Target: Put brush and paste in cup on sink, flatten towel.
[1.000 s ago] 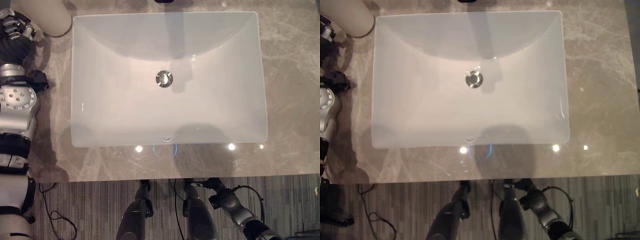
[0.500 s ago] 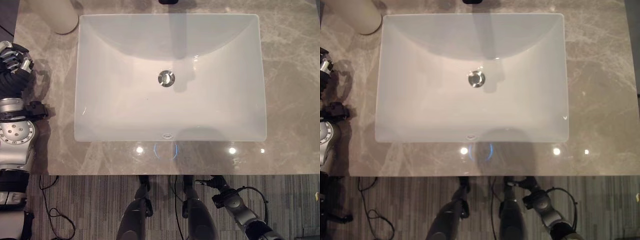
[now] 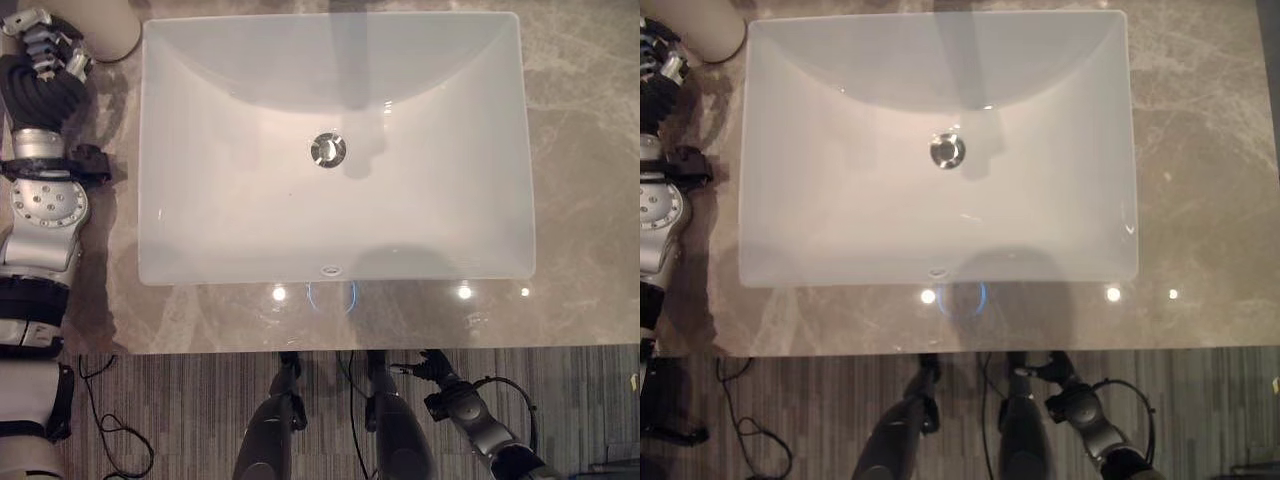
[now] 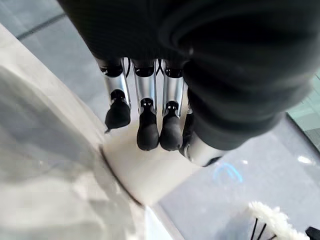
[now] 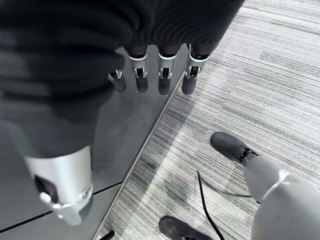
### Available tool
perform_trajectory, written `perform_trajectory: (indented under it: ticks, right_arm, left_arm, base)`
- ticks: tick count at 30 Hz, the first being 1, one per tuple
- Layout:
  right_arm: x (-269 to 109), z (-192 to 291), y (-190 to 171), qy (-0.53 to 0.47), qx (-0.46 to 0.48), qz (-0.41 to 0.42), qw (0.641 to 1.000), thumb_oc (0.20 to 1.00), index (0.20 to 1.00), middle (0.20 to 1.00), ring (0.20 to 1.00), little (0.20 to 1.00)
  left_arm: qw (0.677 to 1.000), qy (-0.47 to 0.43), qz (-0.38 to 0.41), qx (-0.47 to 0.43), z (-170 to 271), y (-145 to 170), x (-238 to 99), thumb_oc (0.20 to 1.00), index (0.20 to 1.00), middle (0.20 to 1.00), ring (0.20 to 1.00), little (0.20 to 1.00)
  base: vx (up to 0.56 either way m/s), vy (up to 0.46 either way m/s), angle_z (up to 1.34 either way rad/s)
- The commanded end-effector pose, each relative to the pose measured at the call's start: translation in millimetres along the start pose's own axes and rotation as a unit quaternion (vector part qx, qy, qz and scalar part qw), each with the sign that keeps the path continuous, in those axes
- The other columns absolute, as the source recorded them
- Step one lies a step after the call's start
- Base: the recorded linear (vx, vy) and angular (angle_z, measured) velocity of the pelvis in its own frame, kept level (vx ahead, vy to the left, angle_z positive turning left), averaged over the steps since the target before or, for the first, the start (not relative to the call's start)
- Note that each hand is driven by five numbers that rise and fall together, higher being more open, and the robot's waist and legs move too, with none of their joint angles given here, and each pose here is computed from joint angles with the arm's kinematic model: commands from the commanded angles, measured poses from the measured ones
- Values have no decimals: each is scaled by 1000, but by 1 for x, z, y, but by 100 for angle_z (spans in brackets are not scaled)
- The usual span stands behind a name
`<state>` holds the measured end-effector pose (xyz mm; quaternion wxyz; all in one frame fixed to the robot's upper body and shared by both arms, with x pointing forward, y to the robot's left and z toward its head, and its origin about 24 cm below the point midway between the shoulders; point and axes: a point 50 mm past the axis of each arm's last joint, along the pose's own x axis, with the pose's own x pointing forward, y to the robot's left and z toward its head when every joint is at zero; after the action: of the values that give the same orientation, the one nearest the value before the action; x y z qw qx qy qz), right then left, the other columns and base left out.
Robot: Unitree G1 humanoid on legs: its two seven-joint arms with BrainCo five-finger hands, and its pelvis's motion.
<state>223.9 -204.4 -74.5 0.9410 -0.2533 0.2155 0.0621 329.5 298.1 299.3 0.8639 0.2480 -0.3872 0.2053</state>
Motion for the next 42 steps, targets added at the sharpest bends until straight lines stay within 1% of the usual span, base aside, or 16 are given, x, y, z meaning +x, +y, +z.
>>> perform_trajectory:
  ticks: [1,11,13,14,17,19,21,24,27,28,29,31,32,34,35,42]
  right_arm:
    - [0,7,-5,-28,9,-4,1000,1000,1000,1000,1000,1000]
    - [-2,6,-1,-31,-1,13,999,1000,1000,1000,1000,1000]
    - [-2,5,-1,-30,-3,14,999,1000,1000,1000,1000,1000]
    - [-2,6,-1,-31,0,14,999,1000,1000,1000,1000,1000]
    - [-2,3,-1,-23,6,10,1000,1000,1000,1000,1000,1000]
    - [-4,3,2,-25,5,18,1000,1000,1000,1000,1000,1000]
    - [-5,3,3,-26,3,21,999,1000,1000,1000,1000,1000]
    - [-4,3,-1,-28,-1,13,1000,1000,1000,1000,1000,1000]
    - [-4,3,-4,-31,-4,9,999,1000,1000,1000,1000,1000]
    - [-5,3,-4,-30,-4,8,1000,1000,1000,1000,1000,1000]
    - [-5,3,-4,-30,-4,8,1000,1000,1000,1000,1000,1000]
    - [-4,4,-5,-33,-11,9,999,1000,1000,1000,1000,1000]
    - [-4,4,-6,-33,-12,9,999,1000,1000,1000,1000,1000]
    - [-4,3,-7,-31,-9,8,999,1000,1000,1000,1000,1000]
    - [-7,-1,-9,-25,-6,6,1000,1000,1000,1000,1000,1000]
    - [-18,-14,-11,-10,6,8,1000,1000,1000,1000,1000,1000]
  left_arm:
    - [997,55,7,58,-23,6,3,200,200,200,200,200]
    - [991,60,35,117,-8,14,41,200,200,200,200,200]
    - [991,56,39,118,-3,12,48,200,200,200,200,200]
    - [993,51,43,99,1,6,49,200,200,200,200,200]
    - [995,41,21,84,0,-4,43,200,200,200,200,200]
    - [997,33,-1,64,-5,-10,27,200,200,200,200,200]
    - [996,53,1,77,-19,-2,14,200,200,200,200,200]
    - [987,87,25,130,-36,27,4,200,200,200,200,200]
    - [973,109,31,199,-44,48,4,200,200,200,200,200]
    - [969,119,49,211,-44,56,7,200,200,200,200,200]
    - [969,119,48,211,-44,55,8,200,200,200,200,200]
    - [960,138,78,229,-42,71,17,200,200,200,200,200]
    - [960,133,85,231,-36,71,25,200,200,200,200,200]
    - [959,133,91,231,-33,72,29,200,200,200,200,200]
    - [957,133,100,236,-25,74,40,200,200,200,200,200]
    - [959,104,93,247,5,69,70,200,200,200,200,200]
  base:
    - [0,0,0]
    - [-6,5,-11]
    - [-4,2,-2]
    - [0,0,0]
    - [0,0,0]
    - [0,0,0]
    - [2,7,-2]
    - [6,11,-5]
    - [8,7,-2]
    - [0,0,0]
    - [0,0,0]
    - [9,34,0]
    - [7,18,-3]
    - [20,12,-5]
    - [41,24,-7]
    - [26,30,-4]
